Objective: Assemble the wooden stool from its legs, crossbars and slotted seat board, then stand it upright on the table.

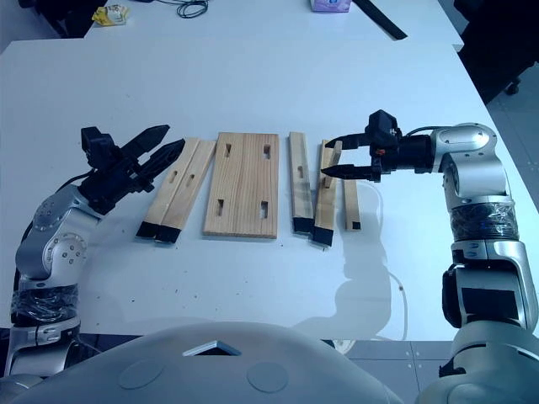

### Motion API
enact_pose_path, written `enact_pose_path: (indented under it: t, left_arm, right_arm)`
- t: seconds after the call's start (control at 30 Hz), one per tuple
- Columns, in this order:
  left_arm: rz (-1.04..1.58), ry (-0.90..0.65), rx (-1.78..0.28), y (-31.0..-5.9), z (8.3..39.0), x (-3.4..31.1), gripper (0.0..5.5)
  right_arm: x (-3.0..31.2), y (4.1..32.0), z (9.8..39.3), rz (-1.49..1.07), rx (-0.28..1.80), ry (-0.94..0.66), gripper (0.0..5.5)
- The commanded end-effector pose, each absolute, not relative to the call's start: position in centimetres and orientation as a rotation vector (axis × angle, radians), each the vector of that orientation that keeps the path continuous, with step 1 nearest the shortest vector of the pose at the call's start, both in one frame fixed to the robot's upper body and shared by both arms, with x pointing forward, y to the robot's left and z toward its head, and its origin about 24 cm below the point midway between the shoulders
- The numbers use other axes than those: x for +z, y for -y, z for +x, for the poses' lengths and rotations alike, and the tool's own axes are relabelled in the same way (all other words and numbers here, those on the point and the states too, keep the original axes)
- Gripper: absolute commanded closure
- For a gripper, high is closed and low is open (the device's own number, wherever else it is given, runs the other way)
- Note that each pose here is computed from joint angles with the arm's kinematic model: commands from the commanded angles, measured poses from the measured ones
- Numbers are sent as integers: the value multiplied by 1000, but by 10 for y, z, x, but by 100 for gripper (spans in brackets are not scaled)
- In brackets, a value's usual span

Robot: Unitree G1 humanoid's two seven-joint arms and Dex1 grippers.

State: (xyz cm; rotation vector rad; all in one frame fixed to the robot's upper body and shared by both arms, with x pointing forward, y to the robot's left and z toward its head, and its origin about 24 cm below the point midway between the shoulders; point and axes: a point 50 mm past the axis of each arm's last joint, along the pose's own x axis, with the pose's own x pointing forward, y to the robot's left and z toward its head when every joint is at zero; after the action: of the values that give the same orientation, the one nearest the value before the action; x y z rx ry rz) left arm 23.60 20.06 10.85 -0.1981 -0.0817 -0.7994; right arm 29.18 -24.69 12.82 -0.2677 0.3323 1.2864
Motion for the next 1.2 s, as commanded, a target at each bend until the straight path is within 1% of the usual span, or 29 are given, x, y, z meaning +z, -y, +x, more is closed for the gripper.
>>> enact_pose_path:
  t: [0.03,0.2,0.3,0.37,0.47,0.57,0.7,0.87,1.0,1.1,1.13,1.2]
  left_arm:
    - [-187,82,-786,-201,235,107,281]
    - [-193,83,-776,-201,232,106,281]
    - [-198,84,-771,-200,232,104,281]
    - [-201,86,-772,-199,232,104,281]
    - [-204,87,-769,-199,234,104,281]
    - [-209,91,-760,-199,237,104,281]
    - [-214,91,-751,-199,238,102,281]
    - [-216,95,-745,-198,240,102,281]
    - [-217,97,-740,-199,241,101,281]
    - [-218,98,-738,-199,241,101,281]
    - [-219,99,-736,-199,242,101,281]
    - [-219,99,-734,-199,241,101,281]
  right_arm:
    - [146,254,294,-232,1205,-267,239]
    - [167,247,291,-193,1218,-187,239]
    - [186,231,292,-116,1232,-86,239]
    - [191,218,289,-79,1253,-49,239]
    - [188,198,289,-40,1219,-1,239]
    - [169,187,285,-28,1177,5,239]
    - [161,180,287,1,1130,-7,239]
    - [155,185,289,-29,1105,-30,239]
    - [180,187,298,-5,1078,77,239]
    - [203,191,307,77,1018,188,239]
    - [206,192,308,95,1012,202,239]
    - [199,192,307,93,1018,173,239]
